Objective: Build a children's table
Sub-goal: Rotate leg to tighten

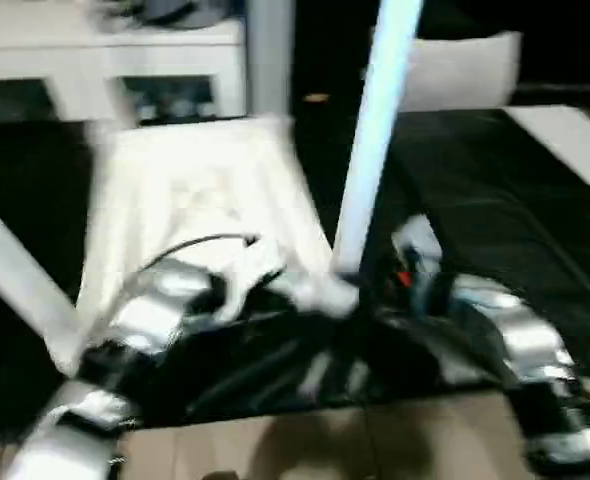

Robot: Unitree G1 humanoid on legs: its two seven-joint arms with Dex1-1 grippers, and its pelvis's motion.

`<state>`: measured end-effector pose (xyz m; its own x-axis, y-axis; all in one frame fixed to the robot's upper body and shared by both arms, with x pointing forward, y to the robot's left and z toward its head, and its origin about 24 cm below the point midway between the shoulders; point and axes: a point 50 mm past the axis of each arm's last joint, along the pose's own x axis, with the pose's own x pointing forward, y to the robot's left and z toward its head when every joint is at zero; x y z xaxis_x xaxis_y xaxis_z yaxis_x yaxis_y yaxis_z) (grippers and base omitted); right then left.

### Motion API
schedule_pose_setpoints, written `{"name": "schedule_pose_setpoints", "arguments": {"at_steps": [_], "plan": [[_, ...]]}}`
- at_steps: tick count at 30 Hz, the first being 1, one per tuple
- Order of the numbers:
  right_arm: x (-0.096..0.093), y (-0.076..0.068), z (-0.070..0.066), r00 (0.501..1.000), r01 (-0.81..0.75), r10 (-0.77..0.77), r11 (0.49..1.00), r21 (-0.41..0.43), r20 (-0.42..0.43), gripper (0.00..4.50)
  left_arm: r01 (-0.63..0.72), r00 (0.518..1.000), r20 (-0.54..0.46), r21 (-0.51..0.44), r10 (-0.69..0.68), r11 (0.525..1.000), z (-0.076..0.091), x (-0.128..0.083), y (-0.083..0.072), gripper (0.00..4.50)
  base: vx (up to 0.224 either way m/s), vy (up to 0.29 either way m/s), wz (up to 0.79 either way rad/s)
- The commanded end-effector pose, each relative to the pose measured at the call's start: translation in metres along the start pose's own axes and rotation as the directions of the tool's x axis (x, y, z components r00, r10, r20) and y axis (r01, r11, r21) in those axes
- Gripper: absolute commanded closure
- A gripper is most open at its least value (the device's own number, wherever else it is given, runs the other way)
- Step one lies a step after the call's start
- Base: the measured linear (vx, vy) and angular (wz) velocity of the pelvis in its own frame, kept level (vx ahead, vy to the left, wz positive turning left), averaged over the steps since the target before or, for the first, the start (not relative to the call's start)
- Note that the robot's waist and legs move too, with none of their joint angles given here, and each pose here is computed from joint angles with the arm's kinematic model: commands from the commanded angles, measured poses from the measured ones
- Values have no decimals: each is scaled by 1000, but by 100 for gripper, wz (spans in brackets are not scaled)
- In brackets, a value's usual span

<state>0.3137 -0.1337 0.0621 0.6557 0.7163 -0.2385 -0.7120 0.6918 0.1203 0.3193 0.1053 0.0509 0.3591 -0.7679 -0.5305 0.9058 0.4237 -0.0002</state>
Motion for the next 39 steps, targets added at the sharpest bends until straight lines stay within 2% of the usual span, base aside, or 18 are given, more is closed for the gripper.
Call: {"name": "schedule_pose_setpoints", "arguments": {"at_steps": [1,4,6,7,9,10,15,17,19,22,23,24,26,27,29,32,35,39], "plan": [[30,24,-8,999,12,-9,997,75,-37,266,-53,987,152,46,45,998,48,14,-5,450,0,0,0],[42,23,-5,989,146,-146,979,142,-14,266,-119,978,178,35,111,992,57,22,-7,450,0,0,0],[44,23,-4,986,167,-169,974,151,-3,266,-131,976,181,34,123,991,59,24,-7,450,0,0,0],[45,23,-2,977,203,-210,967,152,26,210,-141,975,182,45,130,989,61,25,-9,450,0,0,0],[45,23,-2,976,209,-216,966,154,30,210,-142,975,182,48,131,989,61,26,-9,450,0,0,0],[45,23,-1,974,217,-225,964,156,34,191,-143,975,181,51,132,988,61,26,-10,450,0,0,0],[34,19,3,970,220,-226,973,69,93,157,-123,979,169,64,111,990,55,21,-11,450,0,0,0],[26,14,3,969,220,-224,974,55,106,124,-118,981,163,53,108,992,52,19,-10,450,0,0,0],[5,3,6,973,186,-182,983,-13,143,118,-86,984,163,66,74,994,45,14,-8,450,0,0,0],[-2,-2,8,975,172,-163,984,-45,150,92,-65,986,157,72,53,995,42,12,-8,450,0,0,0],[-11,-8,11,978,153,-137,983,-97,155,82,-35,990,142,80,23,996,37,9,-8,450,0,0,0],[-12,-9,11,979,150,-133,983,-104,156,76,-31,990,140,81,19,996,37,9,-8,450,0,0,0],[-25,-18,16,987,92,-64,976,-196,147,64,41,991,122,155,-60,987,30,2,-8,450,0,0,0],[-25,-18,16,987,92,-64,976,-196,147,64,41,991,122,155,-60,987,30,2,-8,450,0,0,0],[-32,-19,19,992,-17,47,971,-240,120,37,121,987,86,179,-138,976,24,-4,-10,450,0,0,0],[-40,-17,19,980,-165,188,945,-284,58,37,225,970,42,225,-240,948,17,-12,-14,450,0,0,0],[-45,-11,16,951,-295,309,909,-295,1,37,301,952,-25,265,-306,916,10,-18,-16,450,0,0,0],[-49,-4,11,878,-476,470,834,-280,-92,51,419,908,-120,301,-402,856,0,-26,-20,450,0,0,0]]}}
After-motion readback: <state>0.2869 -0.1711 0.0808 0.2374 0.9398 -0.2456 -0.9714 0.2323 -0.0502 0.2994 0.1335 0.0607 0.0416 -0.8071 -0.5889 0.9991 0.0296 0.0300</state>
